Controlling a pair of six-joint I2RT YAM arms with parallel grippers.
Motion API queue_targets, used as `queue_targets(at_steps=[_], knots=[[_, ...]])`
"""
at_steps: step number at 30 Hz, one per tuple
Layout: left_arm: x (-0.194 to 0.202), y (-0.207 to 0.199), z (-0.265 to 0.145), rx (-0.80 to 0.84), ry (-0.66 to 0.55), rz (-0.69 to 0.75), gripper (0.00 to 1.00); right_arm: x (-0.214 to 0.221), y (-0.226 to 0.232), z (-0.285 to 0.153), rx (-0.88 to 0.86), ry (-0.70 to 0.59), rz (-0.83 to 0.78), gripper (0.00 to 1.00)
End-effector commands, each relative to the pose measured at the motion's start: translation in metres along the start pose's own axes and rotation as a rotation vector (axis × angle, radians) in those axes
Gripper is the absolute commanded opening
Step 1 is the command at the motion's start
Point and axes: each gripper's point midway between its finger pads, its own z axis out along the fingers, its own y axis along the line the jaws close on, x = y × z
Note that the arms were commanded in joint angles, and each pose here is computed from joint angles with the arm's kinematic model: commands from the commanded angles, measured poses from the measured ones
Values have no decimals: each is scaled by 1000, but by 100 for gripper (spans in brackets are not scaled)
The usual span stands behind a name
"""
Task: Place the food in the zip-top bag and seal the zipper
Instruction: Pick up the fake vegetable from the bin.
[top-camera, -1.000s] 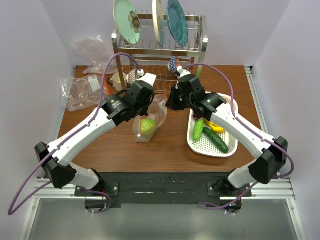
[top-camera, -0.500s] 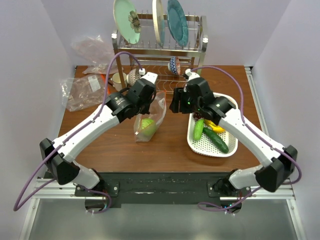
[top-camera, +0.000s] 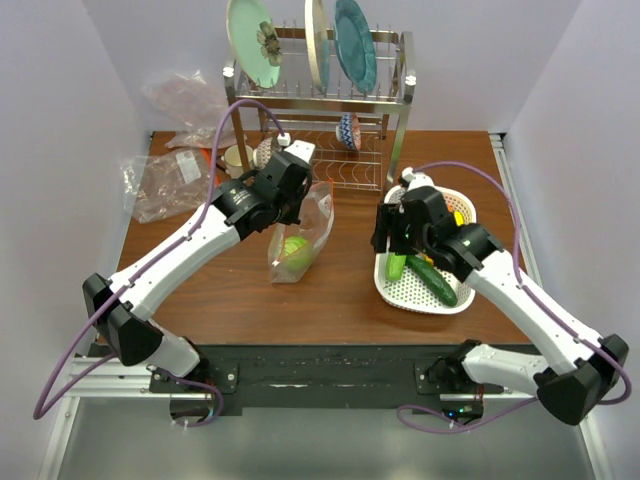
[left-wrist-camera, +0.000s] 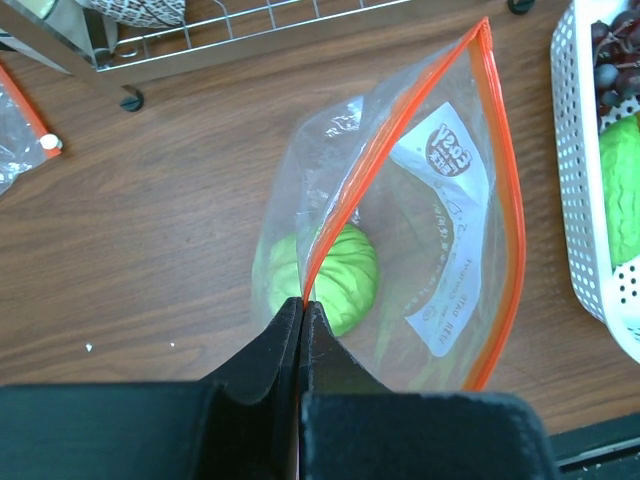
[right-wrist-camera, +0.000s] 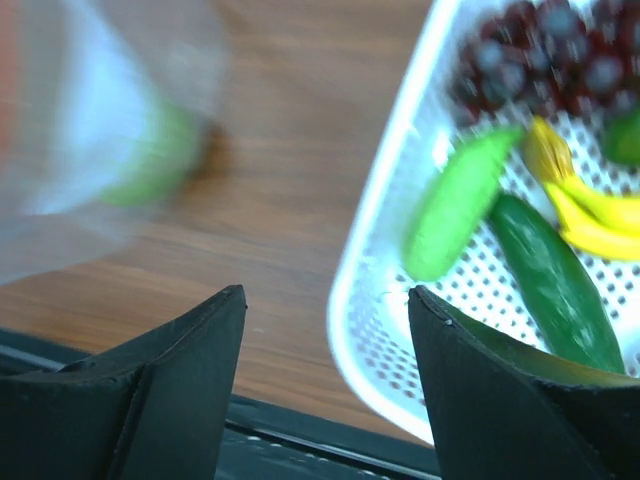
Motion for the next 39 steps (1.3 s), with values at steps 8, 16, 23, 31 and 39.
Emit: queue_targets(at_steps=[8,16,23,31,39], knots=[[-27,-6,-22,80,-95,-40,0,43,-63,71,215,53,114,65],[-25,-6,-25,96,-108,-44,0,76,-75,109,260,102,180,63],[-19,-9,-23,109,-94,-47,0,99,-94,121,336,90,224,56],[-20,-5,-28,102,-108,-46,0,50,-89,82,306,-36,155,33],[-23,-7,-29,111,-118,-46,0,-27,-12,8,-91,-173,41,33]])
